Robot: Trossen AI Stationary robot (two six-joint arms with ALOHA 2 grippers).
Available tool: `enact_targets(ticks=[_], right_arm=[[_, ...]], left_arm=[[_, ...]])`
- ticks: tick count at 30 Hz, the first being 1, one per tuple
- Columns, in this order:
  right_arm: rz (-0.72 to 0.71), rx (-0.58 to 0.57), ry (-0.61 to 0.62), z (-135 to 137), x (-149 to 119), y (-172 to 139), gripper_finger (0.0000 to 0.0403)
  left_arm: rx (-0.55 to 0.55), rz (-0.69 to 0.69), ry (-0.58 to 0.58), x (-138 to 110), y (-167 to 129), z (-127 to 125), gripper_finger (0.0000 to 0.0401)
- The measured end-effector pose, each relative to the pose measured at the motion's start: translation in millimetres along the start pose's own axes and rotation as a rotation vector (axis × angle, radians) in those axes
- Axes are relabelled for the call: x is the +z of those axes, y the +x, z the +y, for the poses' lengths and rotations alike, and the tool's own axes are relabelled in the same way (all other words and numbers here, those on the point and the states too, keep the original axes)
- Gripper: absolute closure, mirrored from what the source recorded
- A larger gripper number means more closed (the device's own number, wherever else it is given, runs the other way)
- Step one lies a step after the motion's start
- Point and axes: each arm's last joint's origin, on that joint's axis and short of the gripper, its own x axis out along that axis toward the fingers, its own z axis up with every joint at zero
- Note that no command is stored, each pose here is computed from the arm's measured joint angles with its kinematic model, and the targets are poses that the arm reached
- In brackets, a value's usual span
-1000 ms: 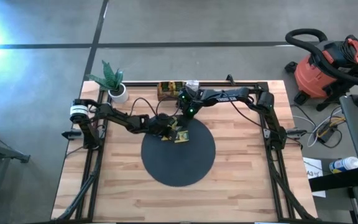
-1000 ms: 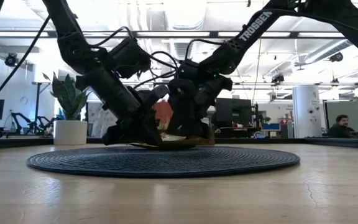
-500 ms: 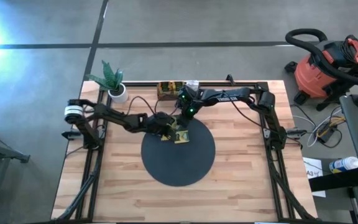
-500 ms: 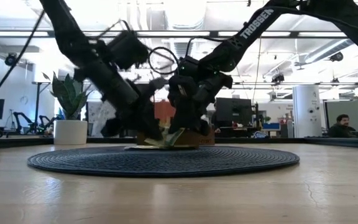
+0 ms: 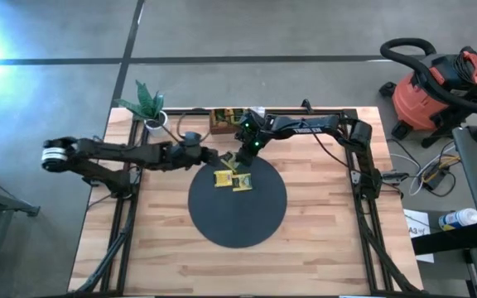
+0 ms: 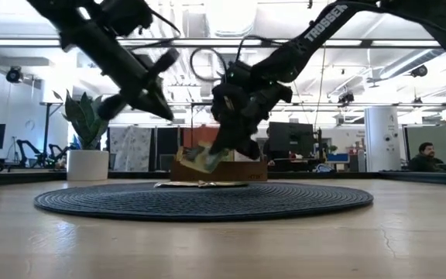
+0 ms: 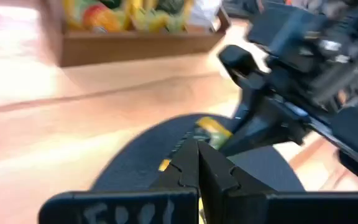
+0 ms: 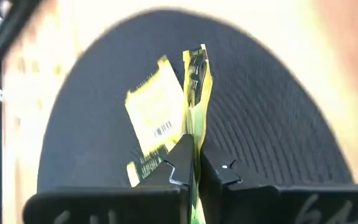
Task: Pick & Place Tea
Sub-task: Put the yellow tea bag into the middle section of the wooden organizer
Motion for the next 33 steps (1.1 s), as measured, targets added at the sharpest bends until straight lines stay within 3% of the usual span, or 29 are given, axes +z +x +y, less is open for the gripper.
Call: enact_targets(ticks=[8, 10, 14, 17, 25, 33], right_arm=[[-0.324, -0.029, -0.142, 30.6, 16.4, -49.2, 0.0394], [-0.388, -0.034, -0.167, 35.0, 15.3, -60.6, 0.0394], [-0.405, 0.019, -0.164, 33.8, 4.0, -65.4, 0.0394], [-0.418, 0.128, -0.141, 33.4, -4.5, -64.6, 0.0394], [-0.548, 0.24, -0.027, 28.3, -17.6, -64.7, 0.0394], [-0.548, 0.264, -0.011, 32.6, -15.2, -65.2, 0.0394]], left_arm=[[-0.007, -0.093, -0.155, -5.8, -18.9, 24.7, 0.0401], [-0.082, -0.135, -0.195, -6.1, -20.4, 26.0, 0.0401], [-0.322, -0.238, -0.242, -4.9, -22.9, 23.8, 0.0401], [-0.421, -0.292, -0.284, -6.1, -24.8, 27.3, 0.0401], [-0.483, -0.259, -0.303, -9.2, -24.4, 28.0, 0.0394], [-0.498, -0.291, -0.25, -1.8, -25.2, 17.3, 0.0331]])
